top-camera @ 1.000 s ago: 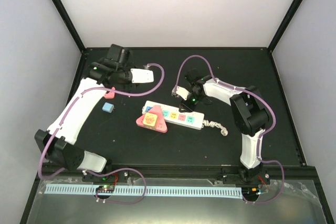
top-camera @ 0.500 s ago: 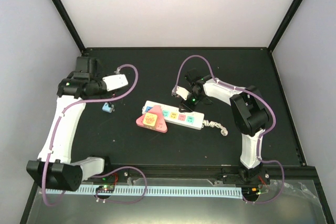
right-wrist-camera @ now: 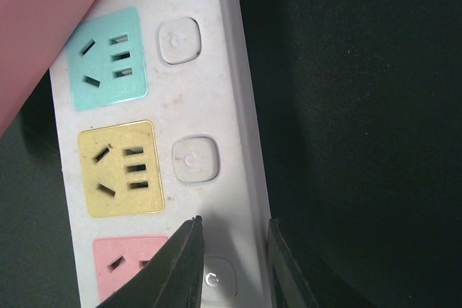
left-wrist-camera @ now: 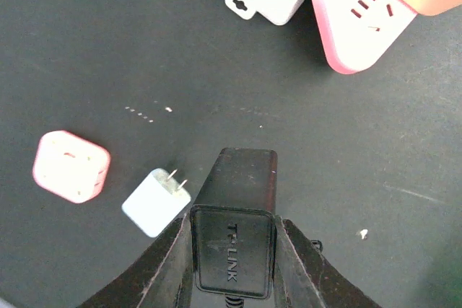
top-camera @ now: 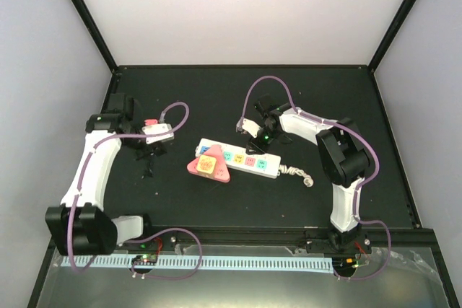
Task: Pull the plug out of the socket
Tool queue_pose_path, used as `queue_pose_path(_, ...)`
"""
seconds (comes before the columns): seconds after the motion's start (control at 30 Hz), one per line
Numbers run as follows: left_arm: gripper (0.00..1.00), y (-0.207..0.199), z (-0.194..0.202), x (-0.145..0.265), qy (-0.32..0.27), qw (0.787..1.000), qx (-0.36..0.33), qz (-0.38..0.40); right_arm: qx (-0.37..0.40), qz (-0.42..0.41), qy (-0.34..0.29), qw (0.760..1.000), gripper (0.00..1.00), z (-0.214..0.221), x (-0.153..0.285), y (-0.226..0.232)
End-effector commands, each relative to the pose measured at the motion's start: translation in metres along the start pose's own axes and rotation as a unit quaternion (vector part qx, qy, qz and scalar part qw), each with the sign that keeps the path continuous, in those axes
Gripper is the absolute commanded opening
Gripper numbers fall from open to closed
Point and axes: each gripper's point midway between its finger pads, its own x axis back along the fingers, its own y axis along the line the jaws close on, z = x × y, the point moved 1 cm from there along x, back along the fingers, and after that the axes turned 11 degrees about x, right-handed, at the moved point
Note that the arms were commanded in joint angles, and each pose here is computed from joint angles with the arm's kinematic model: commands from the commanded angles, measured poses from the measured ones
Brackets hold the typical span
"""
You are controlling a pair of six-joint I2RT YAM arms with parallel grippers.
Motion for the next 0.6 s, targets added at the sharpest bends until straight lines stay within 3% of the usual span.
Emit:
queue_pose_path(0.0,0.09,0.002,-0.006,-0.024,-0.004,0.998,0.017,0.06,-0.023,-0.005,0.085,0.996,0.28,0.046,-0.033,0.001)
queue_pose_path(0.57,0.11,0.091,-0.048,-0.116,0.019,0.985,0.093,0.147,-0.024,-0.005,0.085,0.996,0.28,0.046,-0.034,0.0)
